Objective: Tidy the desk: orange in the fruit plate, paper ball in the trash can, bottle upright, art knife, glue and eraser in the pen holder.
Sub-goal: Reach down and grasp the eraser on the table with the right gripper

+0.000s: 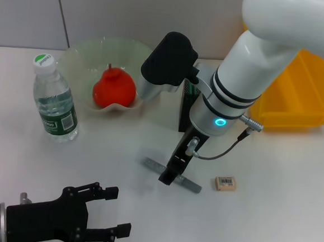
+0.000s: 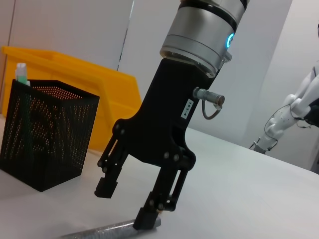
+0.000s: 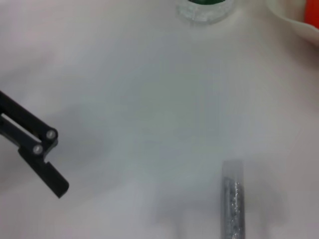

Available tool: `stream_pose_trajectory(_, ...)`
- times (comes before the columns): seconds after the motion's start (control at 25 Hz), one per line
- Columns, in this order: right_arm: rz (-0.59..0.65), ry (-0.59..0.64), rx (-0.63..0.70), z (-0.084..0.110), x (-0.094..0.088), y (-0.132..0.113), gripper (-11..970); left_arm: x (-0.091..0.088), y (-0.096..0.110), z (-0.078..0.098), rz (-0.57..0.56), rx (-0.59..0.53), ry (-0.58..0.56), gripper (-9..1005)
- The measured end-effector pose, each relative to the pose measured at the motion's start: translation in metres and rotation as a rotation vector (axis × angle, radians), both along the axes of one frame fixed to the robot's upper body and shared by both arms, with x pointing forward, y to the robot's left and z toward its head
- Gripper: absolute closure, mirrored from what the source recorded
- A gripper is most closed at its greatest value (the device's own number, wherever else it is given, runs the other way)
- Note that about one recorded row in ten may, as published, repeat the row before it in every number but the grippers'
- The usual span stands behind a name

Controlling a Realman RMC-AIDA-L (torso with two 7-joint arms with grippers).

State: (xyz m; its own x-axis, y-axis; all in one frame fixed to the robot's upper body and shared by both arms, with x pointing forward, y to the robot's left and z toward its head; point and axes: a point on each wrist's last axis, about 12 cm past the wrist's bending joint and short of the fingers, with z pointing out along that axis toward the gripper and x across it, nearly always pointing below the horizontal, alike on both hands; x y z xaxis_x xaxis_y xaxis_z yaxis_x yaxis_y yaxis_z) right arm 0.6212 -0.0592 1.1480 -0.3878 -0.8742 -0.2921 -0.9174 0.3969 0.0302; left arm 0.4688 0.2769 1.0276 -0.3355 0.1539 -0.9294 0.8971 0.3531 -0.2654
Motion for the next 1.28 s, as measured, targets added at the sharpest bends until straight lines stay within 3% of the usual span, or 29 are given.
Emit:
stream_pose_trajectory(0.64, 0.018, -0.017, 0.015, 0.008, 0.0, 0.007, 235, 0.0, 0.001, 0.0, 0.0, 0.005, -0.005, 135)
stream_pose_trajectory(1.28, 0.015, -0.016, -0.008, -0.01, -0.004, 0.007, 307, -0.005, 0.0, -0.003, 0.005, 0.001, -0.001, 136)
